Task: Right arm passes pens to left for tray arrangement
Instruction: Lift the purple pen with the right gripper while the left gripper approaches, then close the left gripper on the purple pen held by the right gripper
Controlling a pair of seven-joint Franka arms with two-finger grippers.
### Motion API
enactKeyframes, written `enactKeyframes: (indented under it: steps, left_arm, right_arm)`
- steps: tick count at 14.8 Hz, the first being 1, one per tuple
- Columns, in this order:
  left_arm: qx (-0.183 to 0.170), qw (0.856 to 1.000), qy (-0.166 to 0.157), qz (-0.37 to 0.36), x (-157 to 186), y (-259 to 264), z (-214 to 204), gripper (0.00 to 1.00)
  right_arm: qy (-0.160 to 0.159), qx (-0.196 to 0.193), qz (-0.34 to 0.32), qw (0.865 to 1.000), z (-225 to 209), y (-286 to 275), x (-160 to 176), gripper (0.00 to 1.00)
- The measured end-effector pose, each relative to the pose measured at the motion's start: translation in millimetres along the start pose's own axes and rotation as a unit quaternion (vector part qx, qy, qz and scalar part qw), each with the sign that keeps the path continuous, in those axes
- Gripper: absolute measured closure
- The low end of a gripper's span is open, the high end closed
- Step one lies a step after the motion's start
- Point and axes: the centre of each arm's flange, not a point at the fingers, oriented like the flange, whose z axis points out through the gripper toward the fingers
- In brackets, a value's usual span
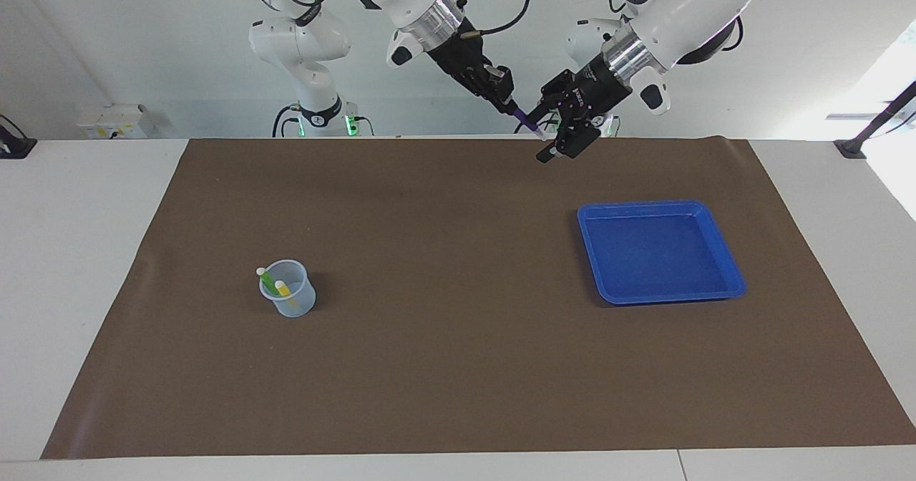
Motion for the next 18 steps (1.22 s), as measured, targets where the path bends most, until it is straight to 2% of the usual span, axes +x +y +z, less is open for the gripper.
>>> enactKeyframes:
  steps: [3,5,8,13,16,18]
  left_arm:
    - [0.002,1.000,0.000,-0.001,3.4,-0.4,-6.2,0.00]
    - [-0.007,1.000,-0.003,-0.015,17.3,4.9,-26.7,0.00]
    - [0.002,1.000,-0.004,-0.019,32.7,2.0,-50.6,0.00]
    - [0.021,1.000,-0.001,0.004,10.1,-22.2,-24.1,0.02]
    - [0.013,1.000,0.000,0.010,5.8,-39.8,-0.7,0.04]
    - [0.008,1.000,-0.006,0.006,7.4,-44.6,0.3,0.08]
  right_arm:
    - [0.000,0.003,0.007,1.000,0.3,-1.0,-3.5,0.82]
    - [0.002,0.012,0.008,1.000,-2.5,-3.4,-2.4,0.82]
    - [0.002,0.013,0.008,1.000,-3.8,-4.3,-2.5,0.82]
    - [0.002,0.013,0.008,1.000,-3.7,-4.4,-2.3,0.82]
    - [0.002,0.013,0.008,1.000,-3.7,-4.4,-2.2,0.82]
    - [0.002,0.013,0.009,1.000,-3.6,-4.4,-2.1,0.82]
